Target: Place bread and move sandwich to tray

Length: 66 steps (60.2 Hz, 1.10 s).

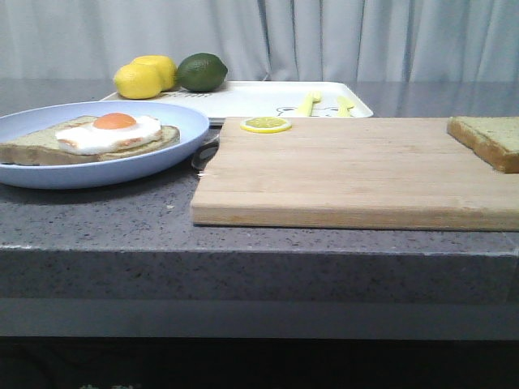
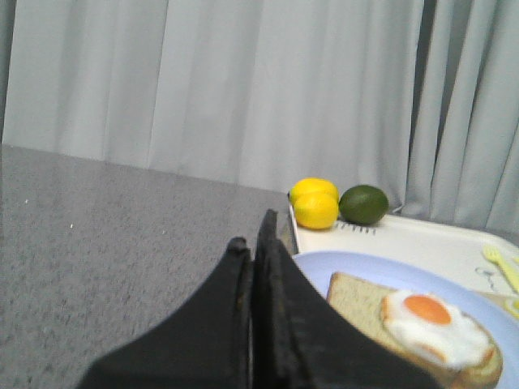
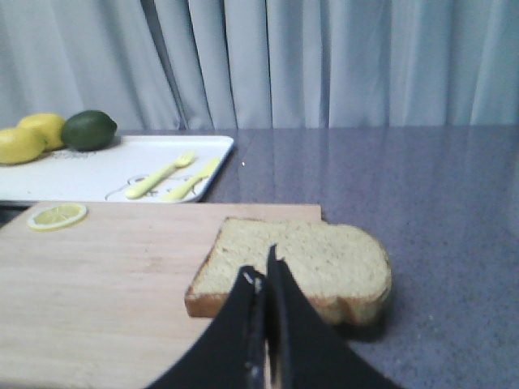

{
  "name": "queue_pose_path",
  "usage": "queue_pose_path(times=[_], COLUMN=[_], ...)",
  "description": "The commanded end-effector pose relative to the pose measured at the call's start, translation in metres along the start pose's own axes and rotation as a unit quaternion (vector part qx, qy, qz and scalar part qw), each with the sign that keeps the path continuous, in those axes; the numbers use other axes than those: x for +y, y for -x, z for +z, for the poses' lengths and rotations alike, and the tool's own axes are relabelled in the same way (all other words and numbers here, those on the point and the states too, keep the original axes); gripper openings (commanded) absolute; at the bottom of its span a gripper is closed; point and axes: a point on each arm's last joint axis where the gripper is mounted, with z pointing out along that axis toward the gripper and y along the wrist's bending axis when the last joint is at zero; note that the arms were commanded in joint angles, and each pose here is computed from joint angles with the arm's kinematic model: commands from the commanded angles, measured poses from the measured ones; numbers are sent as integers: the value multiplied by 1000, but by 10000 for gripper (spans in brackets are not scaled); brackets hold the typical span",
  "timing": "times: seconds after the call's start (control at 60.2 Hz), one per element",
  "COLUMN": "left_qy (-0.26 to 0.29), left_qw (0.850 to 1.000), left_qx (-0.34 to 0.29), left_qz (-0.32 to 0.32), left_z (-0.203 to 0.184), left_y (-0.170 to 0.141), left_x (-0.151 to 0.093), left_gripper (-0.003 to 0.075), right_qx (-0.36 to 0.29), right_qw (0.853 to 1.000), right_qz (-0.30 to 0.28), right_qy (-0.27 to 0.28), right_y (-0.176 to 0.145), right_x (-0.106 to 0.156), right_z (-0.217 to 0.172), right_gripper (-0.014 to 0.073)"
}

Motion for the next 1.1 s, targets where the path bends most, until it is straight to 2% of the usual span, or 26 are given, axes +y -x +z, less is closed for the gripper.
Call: queue_pose_path(times=[0.0,0.133,0.232,0.382,0.465,0.531,0.631,0.697,0.73,0.764,0.83,0.88,0.946,1.079], left_qy=[-9,-6,0,5,6,6,7,7,7,7,7,6,6,6], left_qw=[996,1000,998,995,995,994,994,994,994,994,994,995,995,995], left_qx=[-84,-8,56,96,96,98,102,103,103,103,99,95,94,94], left_qz=[-8,-7,14,39,39,39,39,39,39,39,39,39,39,39], left_z=[-3,11,38,68,75,78,79,79,79,79,79,79,80,80], left_y=[49,80,91,91,89,88,86,85,85,85,86,87,87,87], left_x=[-6,-12,-14,-13,-13,-13,-13,-12,-12,-12,-12,-13,-13,-13], left_gripper=[-19,-19,-19,-19,-19,-18,2,97,148,242,417,517,590,586], right_qx=[-31,17,46,68,68,68,70,74,75,75,75,73,75,143], right_qw=[999,1000,999,998,998,998,998,997,997,997,997,997,997,990], right_qz=[-8,-9,-8,-6,-5,-5,-5,-5,-5,-5,-5,-5,-6,-4], right_qy=[3,9,8,3,2,2,2,2,2,2,2,2,2,2], right_y=[42,76,92,95,94,95,94,93,93,93,93,94,93,90], right_x=[5,10,11,10,9,9,9,10,10,10,10,9,9,9], right_z=[-4,6,23,44,49,49,49,48,48,48,48,49,50,69], right_gripper=[-77,-77,-77,-77,-69,-13,166,357,422,503,589,613,616,616])
